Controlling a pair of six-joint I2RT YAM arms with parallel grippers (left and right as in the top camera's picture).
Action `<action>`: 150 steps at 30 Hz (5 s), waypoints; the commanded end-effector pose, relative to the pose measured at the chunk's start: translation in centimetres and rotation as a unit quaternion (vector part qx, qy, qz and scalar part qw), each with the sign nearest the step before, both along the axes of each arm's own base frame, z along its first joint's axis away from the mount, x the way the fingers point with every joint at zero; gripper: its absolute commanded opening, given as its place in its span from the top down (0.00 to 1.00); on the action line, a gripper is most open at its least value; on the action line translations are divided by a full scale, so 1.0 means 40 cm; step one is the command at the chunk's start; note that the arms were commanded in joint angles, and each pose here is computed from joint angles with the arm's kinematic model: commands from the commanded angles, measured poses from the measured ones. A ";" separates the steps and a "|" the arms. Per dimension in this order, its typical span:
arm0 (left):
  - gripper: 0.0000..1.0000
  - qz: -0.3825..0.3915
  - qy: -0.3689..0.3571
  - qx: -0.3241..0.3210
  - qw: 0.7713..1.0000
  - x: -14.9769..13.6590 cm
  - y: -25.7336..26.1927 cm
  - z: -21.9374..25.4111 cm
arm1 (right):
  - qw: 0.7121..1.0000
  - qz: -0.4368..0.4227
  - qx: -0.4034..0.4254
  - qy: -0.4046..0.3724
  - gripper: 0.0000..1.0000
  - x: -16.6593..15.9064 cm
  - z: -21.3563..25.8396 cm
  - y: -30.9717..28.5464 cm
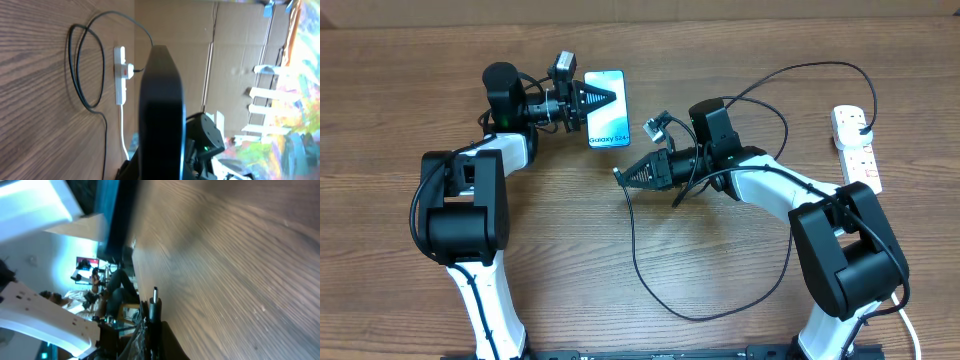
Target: Plug charger to phone and switch on socket
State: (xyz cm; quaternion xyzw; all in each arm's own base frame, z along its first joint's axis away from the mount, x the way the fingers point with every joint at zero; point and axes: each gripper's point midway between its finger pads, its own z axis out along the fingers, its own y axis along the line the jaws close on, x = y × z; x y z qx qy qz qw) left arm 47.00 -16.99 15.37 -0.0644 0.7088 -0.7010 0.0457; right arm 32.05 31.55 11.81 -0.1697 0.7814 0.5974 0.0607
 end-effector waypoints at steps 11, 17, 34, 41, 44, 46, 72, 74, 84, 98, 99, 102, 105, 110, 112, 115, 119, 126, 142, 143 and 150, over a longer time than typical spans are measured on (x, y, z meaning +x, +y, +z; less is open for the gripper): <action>0.96 0.065 0.004 -0.001 0.998 0.058 -0.001 0.029 | 0.997 -0.067 0.032 0.016 0.96 0.064 0.046 -0.012; 0.95 0.069 -0.002 0.000 0.998 0.061 -0.002 0.029 | 0.996 -0.078 0.048 0.014 0.96 0.082 0.072 -0.012; 0.96 0.064 -0.008 0.002 0.998 0.057 -0.030 0.029 | 0.992 -0.111 0.050 0.022 0.96 0.115 0.081 -0.020; 0.95 0.063 -0.008 0.002 0.998 0.056 -0.032 0.029 | 0.992 -0.119 0.048 0.021 0.96 0.122 0.079 -0.023; 0.95 0.061 -0.008 0.002 0.998 0.054 -0.032 0.029 | 0.991 -0.124 0.048 0.022 0.96 0.128 0.079 -0.031; 0.96 0.061 -0.008 0.002 0.998 0.055 -0.031 0.029 | 0.990 -0.127 0.048 0.026 0.96 0.132 0.079 -0.035; 0.96 0.060 -0.019 0.004 0.998 0.053 -0.034 0.029 | 0.988 -0.141 0.051 0.040 0.96 0.148 0.083 -0.053; 0.95 0.060 -0.019 0.004 0.998 0.054 -0.033 0.029 | 0.988 -0.141 0.051 0.040 0.96 0.148 0.083 -0.053; 0.96 0.057 -0.019 0.004 0.998 0.050 -0.046 0.029 | 0.987 -0.143 0.059 0.041 0.96 0.152 0.095 -0.050; 0.96 0.056 -0.015 0.003 0.998 0.049 -0.053 0.029 | 0.987 -0.145 0.049 0.055 0.96 0.147 0.077 -0.053; 0.96 0.056 -0.015 0.003 0.998 0.050 -0.052 0.029 | 0.987 -0.146 0.048 0.057 0.96 0.146 0.074 -0.054; 0.96 0.056 -0.015 0.003 0.998 0.050 -0.053 0.029 | 0.987 -0.145 0.048 0.057 0.96 0.145 0.073 -0.054; 0.96 0.056 -0.015 0.003 0.998 0.049 -0.053 0.029 | 0.987 -0.146 0.048 0.057 0.96 0.146 0.073 -0.054; 0.96 0.056 -0.015 0.003 0.998 0.049 -0.053 0.029 | 0.985 -0.154 0.045 0.056 0.96 0.153 0.071 -0.056; 0.96 0.056 -0.015 0.003 0.998 0.049 -0.053 0.029 | 0.985 -0.154 0.045 0.056 0.96 0.153 0.071 -0.056; 0.95 0.056 -0.015 0.003 0.998 0.049 -0.053 0.029 | 0.985 -0.155 0.045 0.056 0.96 0.154 0.070 -0.056; 0.96 0.056 -0.015 0.003 0.998 0.049 -0.053 0.029 | 0.985 -0.158 0.046 0.053 0.96 0.157 0.072 -0.056; 0.95 0.053 -0.015 0.003 0.998 0.047 -0.056 0.029 | 0.983 -0.168 0.049 0.054 0.96 0.166 0.078 -0.057; 0.96 0.047 -0.015 0.003 0.999 0.041 -0.066 0.029 | 0.976 -0.202 0.048 0.063 0.96 0.193 0.078 -0.063; 0.96 0.047 -0.015 0.003 0.999 0.041 -0.066 0.029 | 0.976 -0.203 0.047 0.063 0.96 0.195 0.077 -0.064; 0.96 0.046 -0.019 0.004 0.999 0.040 -0.066 0.029 | 0.976 -0.204 0.050 0.059 0.96 0.197 0.082 -0.063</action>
